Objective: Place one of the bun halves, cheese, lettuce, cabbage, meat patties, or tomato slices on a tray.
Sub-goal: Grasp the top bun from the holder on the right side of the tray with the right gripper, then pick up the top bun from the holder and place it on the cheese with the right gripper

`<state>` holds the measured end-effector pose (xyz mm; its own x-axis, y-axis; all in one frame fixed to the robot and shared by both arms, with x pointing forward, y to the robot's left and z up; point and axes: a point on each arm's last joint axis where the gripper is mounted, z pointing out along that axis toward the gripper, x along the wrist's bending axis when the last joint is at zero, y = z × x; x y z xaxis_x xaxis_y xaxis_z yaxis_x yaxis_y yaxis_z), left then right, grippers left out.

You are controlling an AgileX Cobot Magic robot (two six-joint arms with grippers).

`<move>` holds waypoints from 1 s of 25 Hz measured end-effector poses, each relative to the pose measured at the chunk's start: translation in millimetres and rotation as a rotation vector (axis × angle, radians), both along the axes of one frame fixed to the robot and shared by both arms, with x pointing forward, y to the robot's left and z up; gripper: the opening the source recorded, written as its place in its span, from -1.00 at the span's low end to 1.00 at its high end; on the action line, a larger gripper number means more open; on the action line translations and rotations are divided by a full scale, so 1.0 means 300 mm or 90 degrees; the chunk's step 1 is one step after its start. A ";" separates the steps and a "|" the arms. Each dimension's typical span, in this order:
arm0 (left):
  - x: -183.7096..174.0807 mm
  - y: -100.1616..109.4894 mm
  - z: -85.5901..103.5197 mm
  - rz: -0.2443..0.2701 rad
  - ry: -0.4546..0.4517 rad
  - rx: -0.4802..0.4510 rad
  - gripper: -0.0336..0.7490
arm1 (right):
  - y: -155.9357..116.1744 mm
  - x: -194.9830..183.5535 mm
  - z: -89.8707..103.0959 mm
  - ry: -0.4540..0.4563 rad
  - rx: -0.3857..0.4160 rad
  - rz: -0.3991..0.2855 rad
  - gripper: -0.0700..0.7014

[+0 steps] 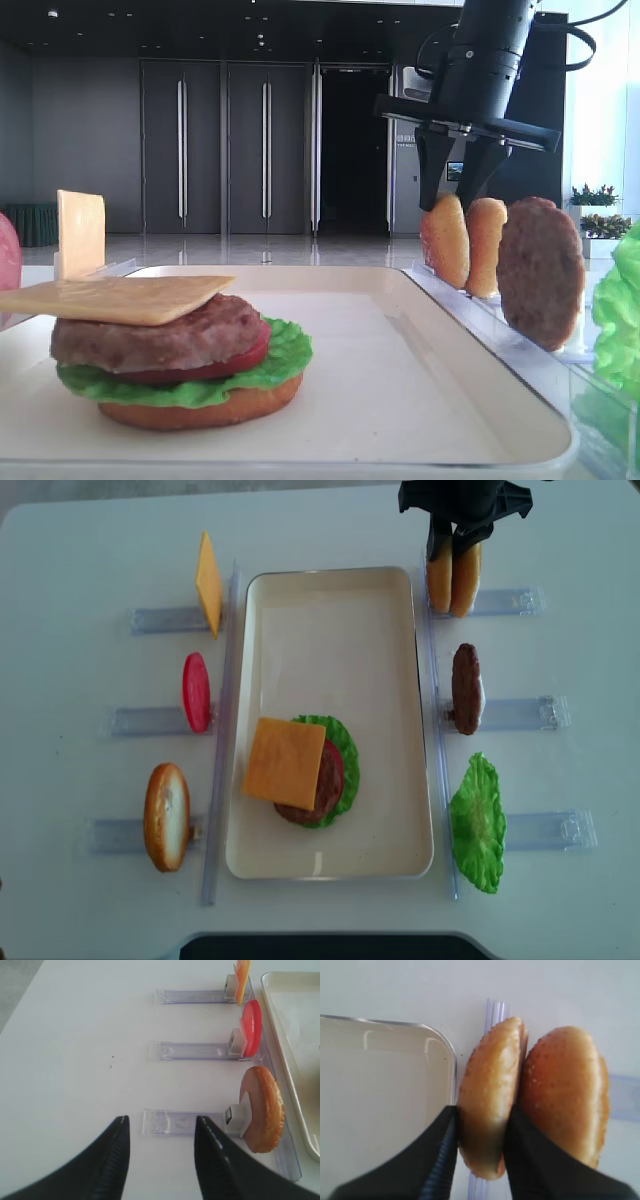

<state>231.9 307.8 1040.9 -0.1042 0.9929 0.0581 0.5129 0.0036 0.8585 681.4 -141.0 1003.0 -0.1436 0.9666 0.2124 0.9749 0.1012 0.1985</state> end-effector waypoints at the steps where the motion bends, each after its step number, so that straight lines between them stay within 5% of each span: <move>1: 0.000 0.000 0.000 0.000 0.000 0.000 -0.08 | 0.000 0.000 -0.001 0.000 0.000 0.000 -0.27; 17: 0.000 0.000 0.000 0.000 0.000 0.000 -0.08 | -0.004 -0.005 0.009 -0.002 -0.012 0.005 -0.32; 25: 0.000 0.000 0.000 0.000 0.000 0.000 -0.08 | -0.019 -0.042 0.137 -0.046 -0.006 0.007 -0.32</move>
